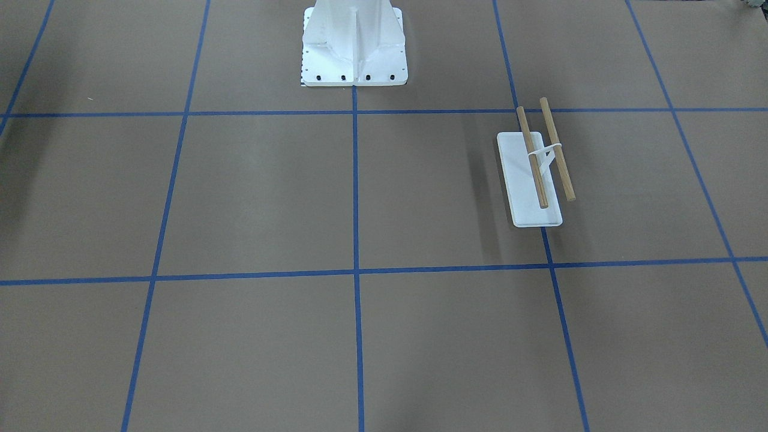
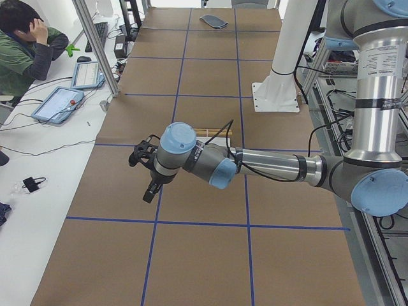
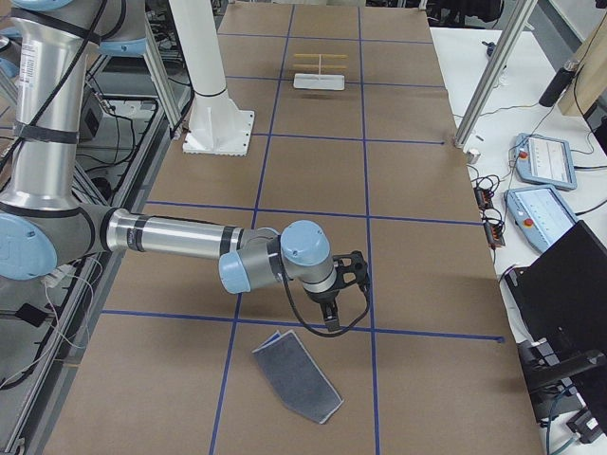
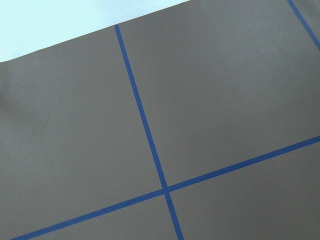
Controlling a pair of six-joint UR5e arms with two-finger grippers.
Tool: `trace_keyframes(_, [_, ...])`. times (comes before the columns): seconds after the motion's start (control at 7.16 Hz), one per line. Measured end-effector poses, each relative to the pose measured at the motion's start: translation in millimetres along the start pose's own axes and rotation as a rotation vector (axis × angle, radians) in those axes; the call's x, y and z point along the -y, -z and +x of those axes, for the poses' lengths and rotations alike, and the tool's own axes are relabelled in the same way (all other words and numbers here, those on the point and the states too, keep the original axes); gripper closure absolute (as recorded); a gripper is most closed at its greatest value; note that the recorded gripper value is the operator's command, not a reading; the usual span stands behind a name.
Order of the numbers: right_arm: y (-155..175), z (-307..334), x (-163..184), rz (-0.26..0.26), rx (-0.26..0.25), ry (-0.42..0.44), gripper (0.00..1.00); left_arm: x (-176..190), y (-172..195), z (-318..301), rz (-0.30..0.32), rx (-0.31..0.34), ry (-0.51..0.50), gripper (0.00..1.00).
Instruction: Hang towel on rack
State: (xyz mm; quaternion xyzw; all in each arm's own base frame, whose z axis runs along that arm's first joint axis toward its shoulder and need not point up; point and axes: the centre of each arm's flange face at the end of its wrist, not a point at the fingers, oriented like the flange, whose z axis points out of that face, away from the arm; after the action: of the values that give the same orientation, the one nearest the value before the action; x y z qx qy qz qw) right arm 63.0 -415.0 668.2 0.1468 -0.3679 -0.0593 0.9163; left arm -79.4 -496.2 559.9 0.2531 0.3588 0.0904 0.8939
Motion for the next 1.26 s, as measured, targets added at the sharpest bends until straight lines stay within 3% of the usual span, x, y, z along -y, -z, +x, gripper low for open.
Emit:
trace_keyframes(0.42, [-68,66,-65,0.005,-0.011,0.006,0.05,-5,-4,4,0.015,-0.007,-0.024,0.02])
trace_keyframes(0.98, [-105,111,-42,-0.017,-0.105,0.014,0.09,-10,-6,3,0.011,-0.009,-0.022,0.02])
trace_keyframes(1.26, [-113,119,-40,-0.033,-0.116,0.016,0.10,-11,-6,3,0.010,-0.010,-0.022,0.02])
